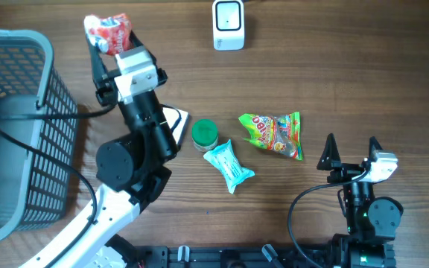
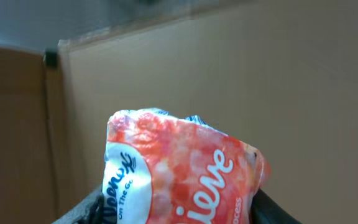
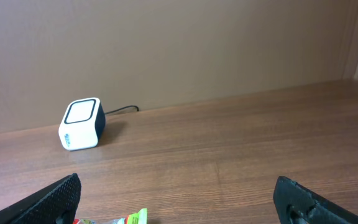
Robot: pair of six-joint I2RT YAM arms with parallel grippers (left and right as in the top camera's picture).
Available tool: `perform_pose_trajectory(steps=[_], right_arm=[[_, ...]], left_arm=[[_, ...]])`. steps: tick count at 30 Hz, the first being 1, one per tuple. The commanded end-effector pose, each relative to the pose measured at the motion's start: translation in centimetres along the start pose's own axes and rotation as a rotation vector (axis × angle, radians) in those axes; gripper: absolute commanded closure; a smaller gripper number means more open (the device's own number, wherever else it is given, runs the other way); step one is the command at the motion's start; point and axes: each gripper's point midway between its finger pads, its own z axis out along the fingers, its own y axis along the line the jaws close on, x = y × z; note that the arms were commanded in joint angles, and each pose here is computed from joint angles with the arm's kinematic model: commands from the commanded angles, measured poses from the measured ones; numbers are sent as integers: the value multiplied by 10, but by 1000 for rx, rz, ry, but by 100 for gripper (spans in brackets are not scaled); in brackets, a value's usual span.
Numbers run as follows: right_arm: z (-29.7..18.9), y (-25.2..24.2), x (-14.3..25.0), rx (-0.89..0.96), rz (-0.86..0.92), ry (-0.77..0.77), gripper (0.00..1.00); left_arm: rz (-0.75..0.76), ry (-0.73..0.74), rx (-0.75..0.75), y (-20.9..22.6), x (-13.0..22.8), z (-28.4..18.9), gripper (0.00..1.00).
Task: Scan the item barcode
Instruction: 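Grasp the pink Kleenex tissue pack and lift it with the left gripper, then carry the pink Kleenex pack to the white scanner and hold it there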
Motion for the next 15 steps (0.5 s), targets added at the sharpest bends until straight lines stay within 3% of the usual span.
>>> perform_pose_trajectory(steps=[1,4,10,13,15], right_arm=[[0,3,-1,-15,-19,-7,0],[0,3,-1,-15,-19,-7,1],[0,3,-1,-15,-19,-7,0],[0,3,-1,-15,-19,-7,0],[0,3,-1,-15,-19,-7,0]], left_arm=[[85,-208,103,-16,-40,-2,53],[129,-237,123,-23,-41,-3,53],[188,-185,176,-57,-9,1,53],[102,-20,163,-68,36,5,53],[-65,210,178,-83,92,-3,53]])
